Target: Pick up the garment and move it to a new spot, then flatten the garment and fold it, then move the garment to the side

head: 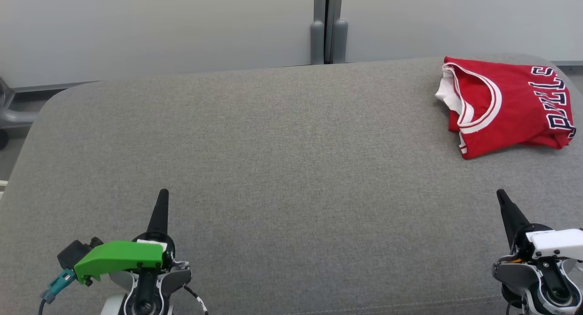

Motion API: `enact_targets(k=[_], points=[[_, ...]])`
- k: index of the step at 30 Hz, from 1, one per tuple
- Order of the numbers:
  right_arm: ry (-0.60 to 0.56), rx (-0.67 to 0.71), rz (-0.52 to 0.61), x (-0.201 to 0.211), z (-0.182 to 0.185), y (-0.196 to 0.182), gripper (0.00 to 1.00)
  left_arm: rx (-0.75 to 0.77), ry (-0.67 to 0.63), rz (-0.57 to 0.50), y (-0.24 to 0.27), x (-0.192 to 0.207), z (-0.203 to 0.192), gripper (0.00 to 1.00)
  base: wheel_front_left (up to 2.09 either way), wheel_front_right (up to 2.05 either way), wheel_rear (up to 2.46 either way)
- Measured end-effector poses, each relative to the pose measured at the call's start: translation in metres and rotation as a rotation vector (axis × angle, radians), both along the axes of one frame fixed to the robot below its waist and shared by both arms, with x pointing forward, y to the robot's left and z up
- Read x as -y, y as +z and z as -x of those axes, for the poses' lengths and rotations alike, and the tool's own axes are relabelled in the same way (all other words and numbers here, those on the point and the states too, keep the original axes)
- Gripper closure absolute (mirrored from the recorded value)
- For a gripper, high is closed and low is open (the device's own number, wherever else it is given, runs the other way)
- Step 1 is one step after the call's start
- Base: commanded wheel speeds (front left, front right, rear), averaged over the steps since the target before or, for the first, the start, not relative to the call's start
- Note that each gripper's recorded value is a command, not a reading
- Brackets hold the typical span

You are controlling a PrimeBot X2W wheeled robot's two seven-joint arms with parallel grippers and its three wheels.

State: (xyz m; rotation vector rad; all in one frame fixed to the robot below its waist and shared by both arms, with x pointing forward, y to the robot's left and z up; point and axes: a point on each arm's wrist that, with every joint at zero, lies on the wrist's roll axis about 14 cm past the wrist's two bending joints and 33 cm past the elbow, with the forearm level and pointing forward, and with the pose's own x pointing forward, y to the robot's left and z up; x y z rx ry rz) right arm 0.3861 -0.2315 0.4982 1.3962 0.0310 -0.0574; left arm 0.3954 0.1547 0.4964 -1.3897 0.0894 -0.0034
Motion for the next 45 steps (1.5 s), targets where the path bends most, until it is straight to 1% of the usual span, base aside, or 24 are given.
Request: enact_targets(k=[27,45], points=[[-0.034,0.054,-0.171,0.017,0.003,0.008,1.00,0.035,0.012,0.176,0.010,0.004,-0.007,1.00,0.00,0.00,0.00],[-0.036,0.058,-0.178,0.018,0.003,0.009,1.00,0.042,0.012,0.184,0.012,0.004,-0.008,1.00,0.00,0.00,0.00]])
